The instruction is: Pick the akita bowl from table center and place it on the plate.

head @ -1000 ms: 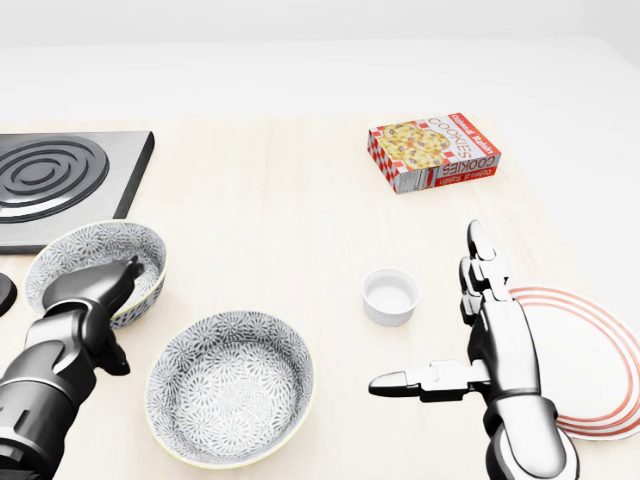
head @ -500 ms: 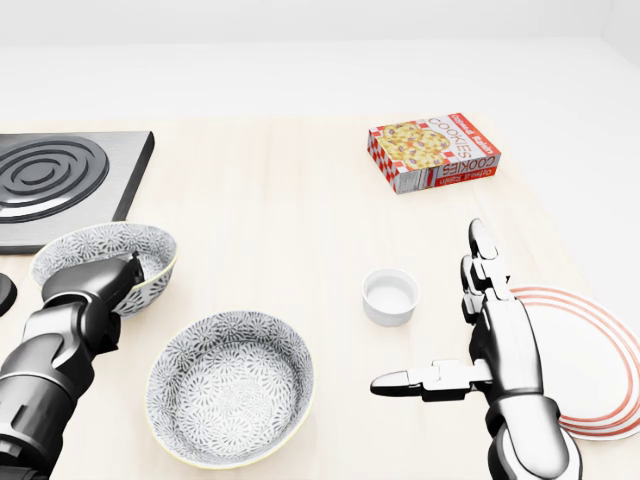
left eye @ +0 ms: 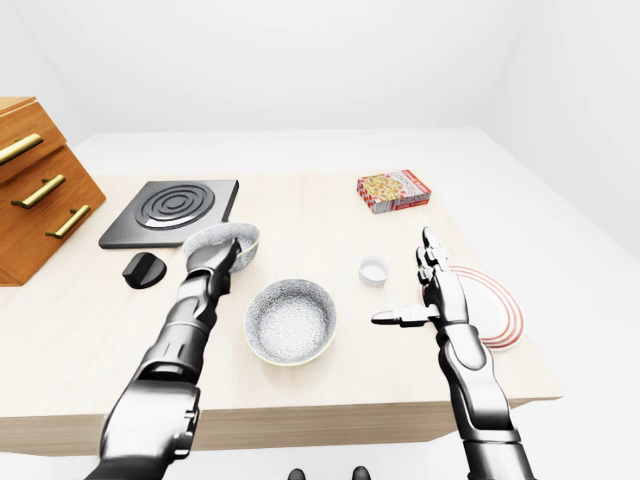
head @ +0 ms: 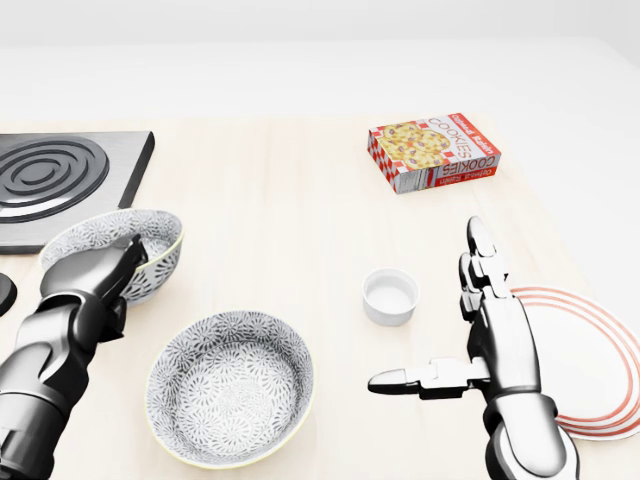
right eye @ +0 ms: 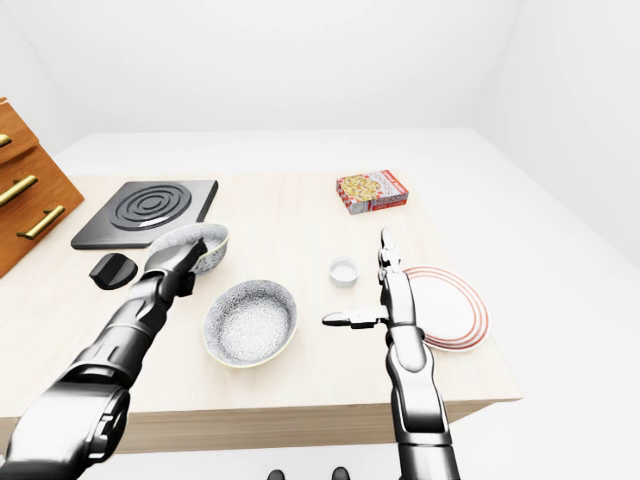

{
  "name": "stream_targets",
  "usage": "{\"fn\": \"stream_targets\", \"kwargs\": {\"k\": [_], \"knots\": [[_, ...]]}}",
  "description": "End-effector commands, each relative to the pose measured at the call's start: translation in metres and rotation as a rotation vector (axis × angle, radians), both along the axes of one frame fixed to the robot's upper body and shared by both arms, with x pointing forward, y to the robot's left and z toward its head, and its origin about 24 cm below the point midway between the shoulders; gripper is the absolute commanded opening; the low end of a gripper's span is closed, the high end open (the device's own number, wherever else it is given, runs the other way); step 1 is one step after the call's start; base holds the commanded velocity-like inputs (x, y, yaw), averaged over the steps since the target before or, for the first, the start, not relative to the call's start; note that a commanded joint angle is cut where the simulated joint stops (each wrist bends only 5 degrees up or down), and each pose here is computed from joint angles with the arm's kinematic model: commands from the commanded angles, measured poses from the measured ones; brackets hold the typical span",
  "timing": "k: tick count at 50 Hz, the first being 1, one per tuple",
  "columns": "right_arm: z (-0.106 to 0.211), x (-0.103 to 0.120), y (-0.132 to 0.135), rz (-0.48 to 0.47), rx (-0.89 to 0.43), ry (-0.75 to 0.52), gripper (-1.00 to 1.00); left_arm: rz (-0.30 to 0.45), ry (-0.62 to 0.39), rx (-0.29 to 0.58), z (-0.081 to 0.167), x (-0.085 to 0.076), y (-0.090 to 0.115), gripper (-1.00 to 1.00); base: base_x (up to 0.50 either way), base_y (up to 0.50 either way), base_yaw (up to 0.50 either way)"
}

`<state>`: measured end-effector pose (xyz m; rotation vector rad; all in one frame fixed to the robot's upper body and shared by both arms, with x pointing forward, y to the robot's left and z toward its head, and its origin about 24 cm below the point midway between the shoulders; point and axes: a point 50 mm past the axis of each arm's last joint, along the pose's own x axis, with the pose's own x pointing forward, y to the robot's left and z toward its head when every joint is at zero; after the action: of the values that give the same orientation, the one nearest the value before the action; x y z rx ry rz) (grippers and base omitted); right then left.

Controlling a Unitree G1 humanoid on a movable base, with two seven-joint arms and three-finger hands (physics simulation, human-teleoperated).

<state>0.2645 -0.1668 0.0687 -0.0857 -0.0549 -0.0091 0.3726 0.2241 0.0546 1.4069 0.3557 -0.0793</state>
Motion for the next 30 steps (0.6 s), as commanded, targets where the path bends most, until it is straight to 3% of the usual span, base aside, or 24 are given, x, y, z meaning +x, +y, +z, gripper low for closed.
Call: {"fn": "stream_targets", "kwargs": {"k": [1, 18, 30], "knots": [[0.0, -0.001, 0.0, 0.001, 0.001, 0.0, 1.0, -0.115, -0.09, 0.091, 0.041, -0.021, -0.019, -1.0, 0.0, 0.0, 0.0], [0.008, 0.0, 0.0, 0.009, -0.021, -0.033, 1.0, -0.244, -0.157, 0.045, 0.091, -0.059, -0.043, -1.0, 0.0, 0.0, 0.0], [0.06, 0.009, 0.009, 0.134, -0.304, -0.215, 1.0, -0.35, -0.139, 0.011, 0.092, -0.082, -0.067, -1.0, 0.0, 0.0, 0.0]]}}
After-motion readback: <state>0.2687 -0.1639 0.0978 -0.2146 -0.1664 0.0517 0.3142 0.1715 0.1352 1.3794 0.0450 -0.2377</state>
